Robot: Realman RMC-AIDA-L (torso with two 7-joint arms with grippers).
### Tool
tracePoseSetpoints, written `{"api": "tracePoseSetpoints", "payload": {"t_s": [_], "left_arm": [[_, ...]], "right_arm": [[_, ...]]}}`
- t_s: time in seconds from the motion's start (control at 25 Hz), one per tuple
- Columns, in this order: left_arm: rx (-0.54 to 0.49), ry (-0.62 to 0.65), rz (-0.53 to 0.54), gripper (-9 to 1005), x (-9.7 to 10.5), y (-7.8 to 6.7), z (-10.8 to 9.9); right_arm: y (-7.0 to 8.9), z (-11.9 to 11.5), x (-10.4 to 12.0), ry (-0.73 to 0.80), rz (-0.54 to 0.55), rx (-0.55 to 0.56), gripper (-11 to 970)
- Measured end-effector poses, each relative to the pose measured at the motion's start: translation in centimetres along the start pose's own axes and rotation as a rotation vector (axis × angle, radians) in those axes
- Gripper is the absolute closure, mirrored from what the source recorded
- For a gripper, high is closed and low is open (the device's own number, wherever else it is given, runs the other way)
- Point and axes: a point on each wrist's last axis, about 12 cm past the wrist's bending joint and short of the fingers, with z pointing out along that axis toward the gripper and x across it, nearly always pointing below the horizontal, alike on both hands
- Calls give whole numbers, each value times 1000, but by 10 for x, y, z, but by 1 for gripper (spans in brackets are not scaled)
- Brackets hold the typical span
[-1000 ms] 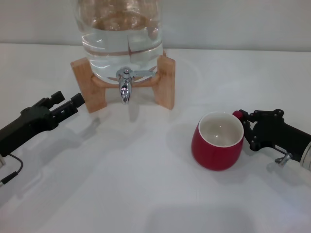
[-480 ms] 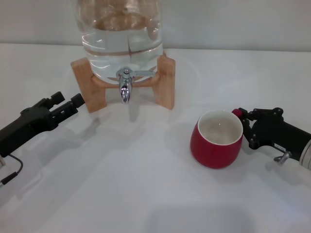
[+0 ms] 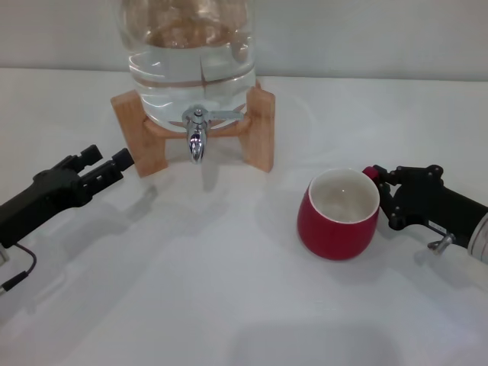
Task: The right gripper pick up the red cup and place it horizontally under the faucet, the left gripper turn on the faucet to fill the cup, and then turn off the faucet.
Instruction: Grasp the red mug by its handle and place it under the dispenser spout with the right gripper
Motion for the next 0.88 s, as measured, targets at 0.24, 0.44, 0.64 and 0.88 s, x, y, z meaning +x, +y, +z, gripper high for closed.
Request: {"api": "tracePoseSetpoints", "payload": {"t_s": [0.24, 0.44, 0.64, 0.88], "left_arm": [[-4, 8, -2, 104, 3, 0, -4], [-11, 5, -4, 104, 7, 0, -11], [-20, -7, 13, 104, 4, 1, -14], [-17, -10, 11, 104, 3, 1, -13]], "right_arm": [[0, 3, -2, -3, -6, -7, 875], [-1, 4, -3, -8, 1, 2, 875], [-2, 5, -5, -14, 5, 5, 875], [4, 16, -9, -7, 14, -7, 875]]}}
